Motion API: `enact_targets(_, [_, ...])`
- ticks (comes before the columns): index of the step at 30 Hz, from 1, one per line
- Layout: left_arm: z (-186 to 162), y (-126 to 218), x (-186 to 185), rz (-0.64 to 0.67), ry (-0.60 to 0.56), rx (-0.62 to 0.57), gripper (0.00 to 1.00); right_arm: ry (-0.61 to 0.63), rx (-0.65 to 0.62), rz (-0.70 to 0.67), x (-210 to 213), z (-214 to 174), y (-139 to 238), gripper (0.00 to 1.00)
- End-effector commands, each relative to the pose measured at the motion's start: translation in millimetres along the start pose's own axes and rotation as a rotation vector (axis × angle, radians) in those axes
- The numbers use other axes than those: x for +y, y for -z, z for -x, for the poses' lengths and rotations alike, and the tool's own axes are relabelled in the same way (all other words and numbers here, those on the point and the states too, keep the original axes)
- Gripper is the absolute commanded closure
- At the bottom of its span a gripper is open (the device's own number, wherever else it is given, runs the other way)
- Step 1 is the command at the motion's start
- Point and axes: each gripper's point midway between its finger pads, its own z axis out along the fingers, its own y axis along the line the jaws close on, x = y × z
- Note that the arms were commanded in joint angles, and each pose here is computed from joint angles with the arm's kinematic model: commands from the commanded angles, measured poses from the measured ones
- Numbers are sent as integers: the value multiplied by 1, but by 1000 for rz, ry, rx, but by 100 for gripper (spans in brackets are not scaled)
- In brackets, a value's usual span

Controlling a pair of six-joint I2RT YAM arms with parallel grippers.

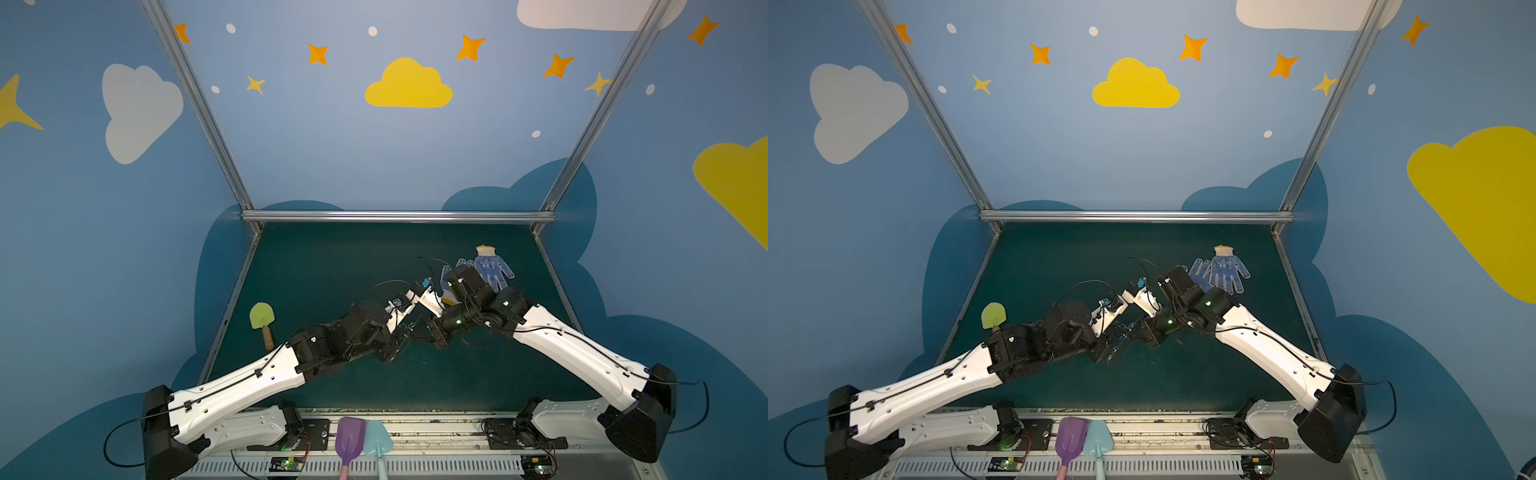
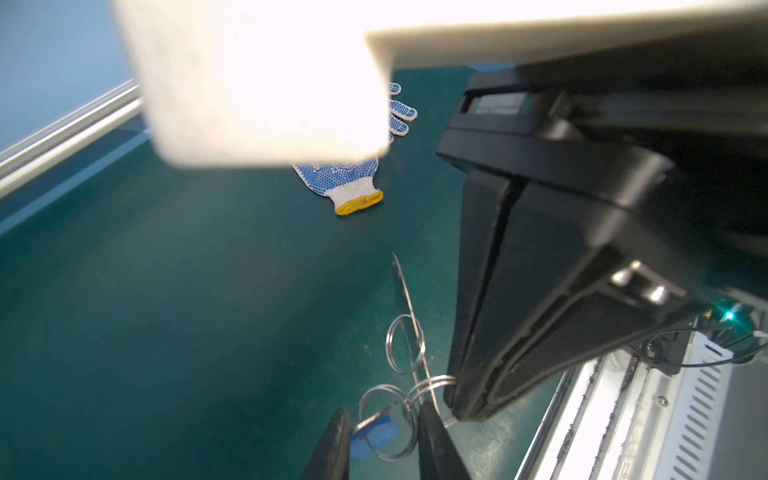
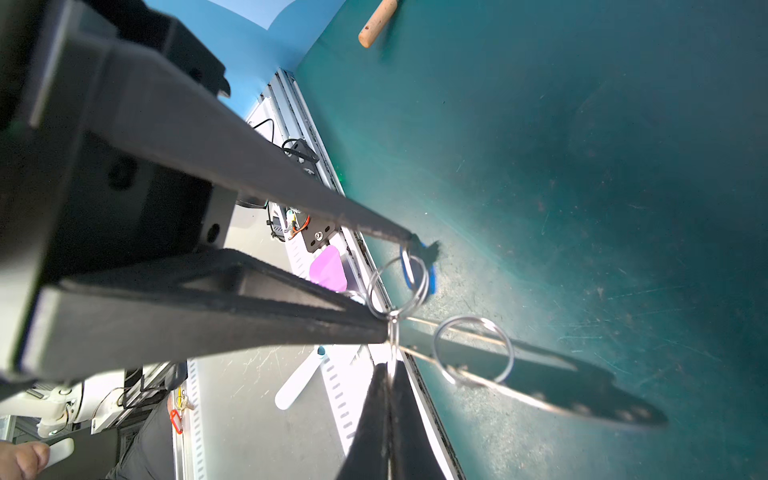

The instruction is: Put the keys on the keyring

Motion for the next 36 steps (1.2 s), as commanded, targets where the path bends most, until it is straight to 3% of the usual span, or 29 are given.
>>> enact_targets(1, [2, 2, -3, -18, -8, -4, 75, 53, -67, 23, 15, 17, 15, 100])
enact_targets(5, [1, 3, -8, -50, -12, 3, 85, 56, -74, 22, 16, 19, 17, 100])
enact_targets(7, [0, 2, -9, -53, -11, 6, 96, 54, -77, 24, 17, 20, 18, 100])
enact_targets(26, [15, 33, -4, -58, 43, -161, 96, -64, -103, 37, -6, 17, 18, 100])
enact_targets(27, [15, 34, -4, -60, 51, -165, 95, -64, -107, 37, -6, 18, 18, 100])
enact_targets(30, [17, 32, 2, -30, 105, -163, 52, -52, -108, 44, -3, 19, 20, 100])
enact_targets(36, [19, 16, -3, -73, 147, -101, 43, -21, -117, 61, 8, 21, 22, 100])
